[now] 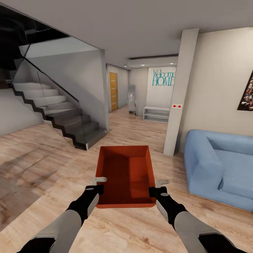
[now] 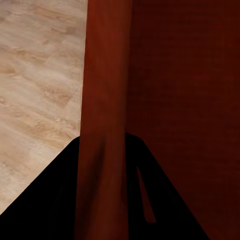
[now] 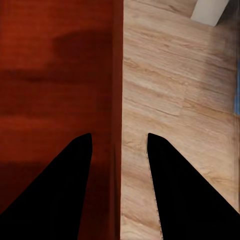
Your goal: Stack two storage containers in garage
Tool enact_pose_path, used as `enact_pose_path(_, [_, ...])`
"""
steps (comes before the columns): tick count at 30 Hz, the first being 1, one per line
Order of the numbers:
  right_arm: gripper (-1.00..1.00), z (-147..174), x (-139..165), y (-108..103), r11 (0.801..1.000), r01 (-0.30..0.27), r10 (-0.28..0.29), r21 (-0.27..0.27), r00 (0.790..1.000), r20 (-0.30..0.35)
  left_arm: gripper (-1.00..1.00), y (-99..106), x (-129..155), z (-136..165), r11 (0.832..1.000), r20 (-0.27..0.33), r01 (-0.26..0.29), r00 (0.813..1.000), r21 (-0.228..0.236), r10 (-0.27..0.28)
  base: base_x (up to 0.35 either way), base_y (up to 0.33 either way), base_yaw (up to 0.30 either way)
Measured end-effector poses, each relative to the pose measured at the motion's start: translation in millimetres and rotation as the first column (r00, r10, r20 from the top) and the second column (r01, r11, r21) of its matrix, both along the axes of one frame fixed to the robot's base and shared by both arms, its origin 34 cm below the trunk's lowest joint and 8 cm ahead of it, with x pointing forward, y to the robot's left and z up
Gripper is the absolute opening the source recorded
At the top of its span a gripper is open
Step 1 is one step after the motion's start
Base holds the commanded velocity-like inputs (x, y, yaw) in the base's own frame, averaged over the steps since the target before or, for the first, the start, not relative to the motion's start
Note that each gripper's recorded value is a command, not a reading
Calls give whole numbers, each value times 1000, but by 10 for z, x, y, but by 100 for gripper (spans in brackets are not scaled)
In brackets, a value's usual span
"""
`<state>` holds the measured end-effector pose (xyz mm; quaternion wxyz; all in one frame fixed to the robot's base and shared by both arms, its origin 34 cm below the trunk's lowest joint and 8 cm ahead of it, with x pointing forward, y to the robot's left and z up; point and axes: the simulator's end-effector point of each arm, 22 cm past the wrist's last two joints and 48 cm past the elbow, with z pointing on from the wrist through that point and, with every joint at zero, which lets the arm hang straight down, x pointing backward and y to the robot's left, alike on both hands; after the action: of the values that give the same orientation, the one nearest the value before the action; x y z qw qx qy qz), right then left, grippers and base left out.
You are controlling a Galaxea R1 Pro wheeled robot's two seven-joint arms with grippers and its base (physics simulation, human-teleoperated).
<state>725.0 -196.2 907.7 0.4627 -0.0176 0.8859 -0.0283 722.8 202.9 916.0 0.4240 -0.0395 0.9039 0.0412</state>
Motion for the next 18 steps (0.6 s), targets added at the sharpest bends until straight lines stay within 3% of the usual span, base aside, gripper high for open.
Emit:
enact_pose_path(7, [-100, 33, 3, 2, 1000, 1, -1, 1, 1000, 5, -100, 2, 6, 38, 1000, 5, 0, 1000, 1, 0, 322, 0, -181])
enact_pose_path(18, [-100, 49, 12, 0, 1000, 0, 0, 0, 1000, 12, -100, 0, 11, 48, 1000, 12, 0, 1000, 0, 0, 322, 0, -11])
